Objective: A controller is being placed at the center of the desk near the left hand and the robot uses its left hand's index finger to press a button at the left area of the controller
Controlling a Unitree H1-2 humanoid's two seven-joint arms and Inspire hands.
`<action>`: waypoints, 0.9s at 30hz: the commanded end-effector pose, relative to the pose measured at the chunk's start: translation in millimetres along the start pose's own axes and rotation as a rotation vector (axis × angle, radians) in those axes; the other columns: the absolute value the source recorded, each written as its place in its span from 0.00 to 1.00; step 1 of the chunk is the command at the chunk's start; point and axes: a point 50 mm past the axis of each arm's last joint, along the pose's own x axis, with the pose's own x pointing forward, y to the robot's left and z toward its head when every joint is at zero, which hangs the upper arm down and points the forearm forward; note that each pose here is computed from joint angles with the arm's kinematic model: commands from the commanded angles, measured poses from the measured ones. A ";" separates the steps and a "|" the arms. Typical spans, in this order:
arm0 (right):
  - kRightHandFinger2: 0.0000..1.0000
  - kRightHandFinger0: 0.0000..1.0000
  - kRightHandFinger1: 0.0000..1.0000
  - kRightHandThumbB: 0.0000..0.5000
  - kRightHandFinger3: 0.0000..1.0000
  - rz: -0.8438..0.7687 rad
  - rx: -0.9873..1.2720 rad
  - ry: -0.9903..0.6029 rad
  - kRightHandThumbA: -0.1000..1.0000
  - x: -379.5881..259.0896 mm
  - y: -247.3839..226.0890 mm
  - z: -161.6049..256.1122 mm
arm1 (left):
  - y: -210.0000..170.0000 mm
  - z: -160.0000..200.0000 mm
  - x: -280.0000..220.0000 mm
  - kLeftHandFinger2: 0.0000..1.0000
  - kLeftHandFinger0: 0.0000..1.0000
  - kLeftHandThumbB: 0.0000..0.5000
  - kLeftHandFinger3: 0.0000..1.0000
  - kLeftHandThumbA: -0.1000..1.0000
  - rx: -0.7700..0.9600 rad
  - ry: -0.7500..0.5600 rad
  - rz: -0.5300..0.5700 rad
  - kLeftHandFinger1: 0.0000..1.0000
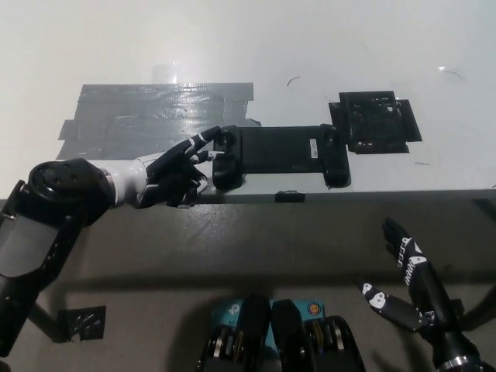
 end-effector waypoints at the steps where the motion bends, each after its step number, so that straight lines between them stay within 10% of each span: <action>1: 1.00 1.00 1.00 0.42 1.00 0.020 -0.024 -0.042 0.73 8.8 -1.4 14.4 | 24.8 35.6 -10.9 0.08 0.00 0.88 1.00 1.00 0.034 -0.032 0.043 0.00; 27: 1.00 1.00 1.00 0.41 1.00 0.029 -0.032 -0.045 0.72 12.3 -2.0 16.9 | 26.6 28.3 -12.5 0.12 0.00 0.87 1.00 1.00 0.051 -0.003 0.072 0.00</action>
